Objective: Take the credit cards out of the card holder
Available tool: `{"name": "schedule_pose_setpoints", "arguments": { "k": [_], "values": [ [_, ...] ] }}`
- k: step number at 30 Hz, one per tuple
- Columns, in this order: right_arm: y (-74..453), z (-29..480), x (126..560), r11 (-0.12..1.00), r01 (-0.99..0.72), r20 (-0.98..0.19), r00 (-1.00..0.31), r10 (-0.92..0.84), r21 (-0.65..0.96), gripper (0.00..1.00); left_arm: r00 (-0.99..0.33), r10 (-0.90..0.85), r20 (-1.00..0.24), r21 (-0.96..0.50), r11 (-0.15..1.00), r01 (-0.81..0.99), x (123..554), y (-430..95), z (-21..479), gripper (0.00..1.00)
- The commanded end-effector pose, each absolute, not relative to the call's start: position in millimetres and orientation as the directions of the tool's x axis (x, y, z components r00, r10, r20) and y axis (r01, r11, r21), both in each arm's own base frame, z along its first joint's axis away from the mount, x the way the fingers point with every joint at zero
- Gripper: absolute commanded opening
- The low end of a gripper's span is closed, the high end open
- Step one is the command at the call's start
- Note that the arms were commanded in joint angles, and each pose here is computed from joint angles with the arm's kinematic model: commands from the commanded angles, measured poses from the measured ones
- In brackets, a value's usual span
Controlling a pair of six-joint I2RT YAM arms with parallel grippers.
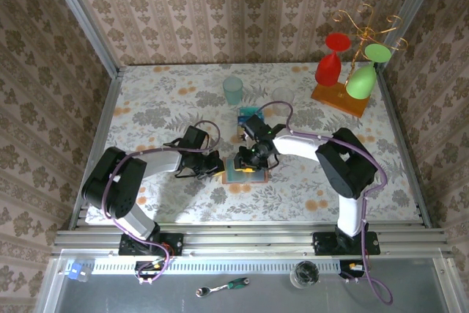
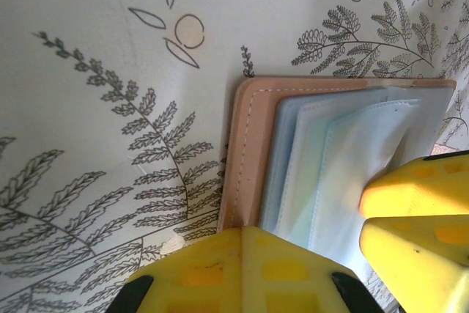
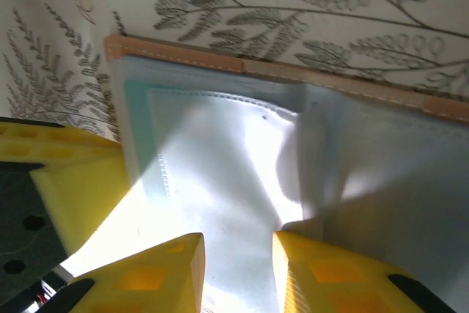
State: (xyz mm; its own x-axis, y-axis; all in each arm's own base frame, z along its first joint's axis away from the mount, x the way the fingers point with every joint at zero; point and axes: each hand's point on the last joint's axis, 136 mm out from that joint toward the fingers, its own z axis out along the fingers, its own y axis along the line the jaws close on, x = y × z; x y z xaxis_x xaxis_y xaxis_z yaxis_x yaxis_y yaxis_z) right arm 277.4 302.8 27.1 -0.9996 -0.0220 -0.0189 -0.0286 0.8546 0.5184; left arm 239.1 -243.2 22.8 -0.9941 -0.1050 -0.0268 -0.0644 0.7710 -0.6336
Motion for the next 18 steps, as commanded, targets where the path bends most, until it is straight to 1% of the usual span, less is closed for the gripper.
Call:
{"name": "schedule_pose_setpoints", "arguments": {
  "k": [1, 9, 18],
  "values": [
    [295.5, 29.4, 277.2, 0.850, -0.021, -0.027, -1.000, -0.008, 0.526, 0.31, -0.994, -0.110, -0.010, -0.610, 0.788, -0.081, 232.9, -238.3, 16.8, 0.00],
    [292.1, 30.4, 280.4, 0.805, -0.006, -0.037, -0.999, 0.020, 0.594, 0.30, -0.994, -0.107, -0.023, -0.615, 0.786, -0.070, 235.5, -239.6, 22.8, 0.00],
    [291.0, 25.9, 280.9, 0.776, 0.002, -0.030, -0.999, 0.027, 0.630, 0.29, -0.990, -0.109, -0.088, -0.647, 0.762, -0.026, 249.2, -247.9, 56.6, 0.00]
  ]
}}
